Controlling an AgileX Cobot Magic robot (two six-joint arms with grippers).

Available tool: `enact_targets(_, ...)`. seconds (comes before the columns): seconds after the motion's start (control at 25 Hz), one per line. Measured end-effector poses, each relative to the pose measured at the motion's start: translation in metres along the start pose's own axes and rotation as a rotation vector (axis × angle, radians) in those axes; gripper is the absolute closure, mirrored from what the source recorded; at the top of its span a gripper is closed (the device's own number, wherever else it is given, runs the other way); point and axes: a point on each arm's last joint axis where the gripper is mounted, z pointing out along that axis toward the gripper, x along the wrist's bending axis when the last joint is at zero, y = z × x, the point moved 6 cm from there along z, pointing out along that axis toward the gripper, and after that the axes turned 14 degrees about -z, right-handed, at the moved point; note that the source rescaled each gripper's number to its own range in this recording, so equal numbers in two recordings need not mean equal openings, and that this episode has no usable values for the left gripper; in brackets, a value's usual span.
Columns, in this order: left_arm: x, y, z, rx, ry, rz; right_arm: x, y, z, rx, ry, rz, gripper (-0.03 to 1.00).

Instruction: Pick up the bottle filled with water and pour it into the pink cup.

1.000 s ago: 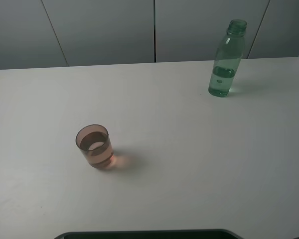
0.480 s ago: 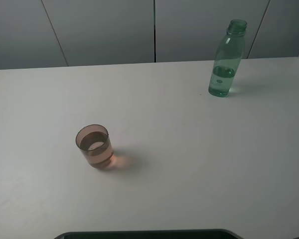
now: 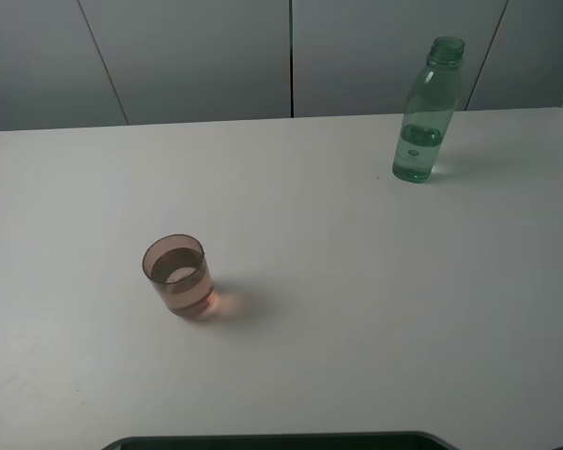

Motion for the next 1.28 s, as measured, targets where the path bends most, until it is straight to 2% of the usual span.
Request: enact_targets(1.28,0.0,0.0,0.0,0.0,0.0,0.0,0.0002,0.0,0.0,0.0,0.002,0.002,-0.03)
